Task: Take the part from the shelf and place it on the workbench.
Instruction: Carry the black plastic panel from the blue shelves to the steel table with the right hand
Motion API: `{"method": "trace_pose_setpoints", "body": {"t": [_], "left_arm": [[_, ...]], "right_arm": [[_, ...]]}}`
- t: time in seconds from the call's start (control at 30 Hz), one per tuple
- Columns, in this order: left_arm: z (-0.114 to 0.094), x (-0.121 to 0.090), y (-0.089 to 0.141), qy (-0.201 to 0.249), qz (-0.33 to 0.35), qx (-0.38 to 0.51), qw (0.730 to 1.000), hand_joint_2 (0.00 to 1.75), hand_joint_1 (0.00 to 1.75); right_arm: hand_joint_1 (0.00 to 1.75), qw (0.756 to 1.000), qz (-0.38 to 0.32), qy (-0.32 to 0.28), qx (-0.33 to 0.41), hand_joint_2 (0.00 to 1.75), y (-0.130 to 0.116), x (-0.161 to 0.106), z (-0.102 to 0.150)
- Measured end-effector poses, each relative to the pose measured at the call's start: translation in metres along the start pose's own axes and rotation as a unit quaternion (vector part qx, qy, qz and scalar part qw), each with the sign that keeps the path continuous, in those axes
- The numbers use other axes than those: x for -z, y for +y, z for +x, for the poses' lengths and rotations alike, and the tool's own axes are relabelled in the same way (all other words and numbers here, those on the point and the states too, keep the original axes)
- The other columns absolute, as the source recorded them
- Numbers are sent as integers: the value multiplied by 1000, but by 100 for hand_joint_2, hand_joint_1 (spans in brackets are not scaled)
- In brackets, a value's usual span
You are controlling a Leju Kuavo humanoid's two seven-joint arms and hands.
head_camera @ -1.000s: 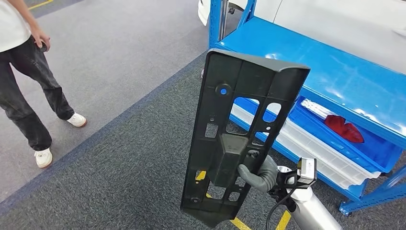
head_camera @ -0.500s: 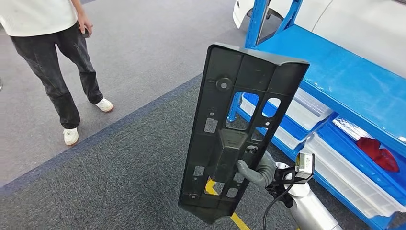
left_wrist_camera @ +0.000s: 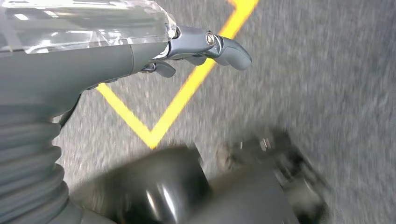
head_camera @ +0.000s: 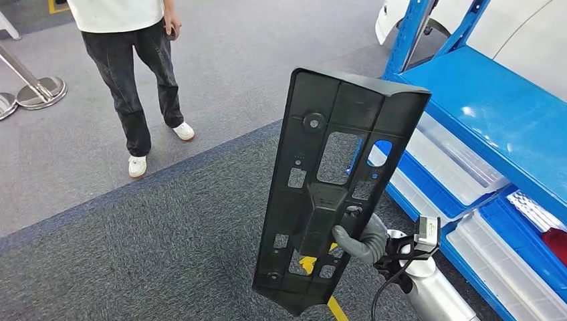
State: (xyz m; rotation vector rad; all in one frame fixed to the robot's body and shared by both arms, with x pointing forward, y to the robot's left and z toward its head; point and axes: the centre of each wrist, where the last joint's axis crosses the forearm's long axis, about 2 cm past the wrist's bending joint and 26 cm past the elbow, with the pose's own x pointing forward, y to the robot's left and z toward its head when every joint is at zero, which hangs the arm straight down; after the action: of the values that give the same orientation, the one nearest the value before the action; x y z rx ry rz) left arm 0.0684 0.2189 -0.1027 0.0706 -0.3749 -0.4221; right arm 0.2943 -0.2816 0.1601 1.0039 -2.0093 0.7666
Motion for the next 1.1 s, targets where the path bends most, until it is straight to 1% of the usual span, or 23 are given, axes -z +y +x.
{"method": "trace_pose_setpoints", "body": {"t": [0.23, 0.67, 0.9, 1.1], "left_arm": [[-2, -1, -4, 0, -3, -2, 1000, 175, 0], [-2, -1, -5, 0, -6, 0, 1000, 175, 0], [4, 0, -2, -6, -3, 0, 1000, 175, 0], [0, -1, -5, -2, -5, 0, 1000, 175, 0]], "right_arm": [[175, 1000, 4, -4, -1, 175, 0, 3, 1], [175, 1000, -2, -4, 7, 175, 7, -2, -1], [175, 1000, -2, -3, 8, 175, 9, -4, -1], [175, 1000, -2, -5, 6, 175, 7, -3, 0]]}}
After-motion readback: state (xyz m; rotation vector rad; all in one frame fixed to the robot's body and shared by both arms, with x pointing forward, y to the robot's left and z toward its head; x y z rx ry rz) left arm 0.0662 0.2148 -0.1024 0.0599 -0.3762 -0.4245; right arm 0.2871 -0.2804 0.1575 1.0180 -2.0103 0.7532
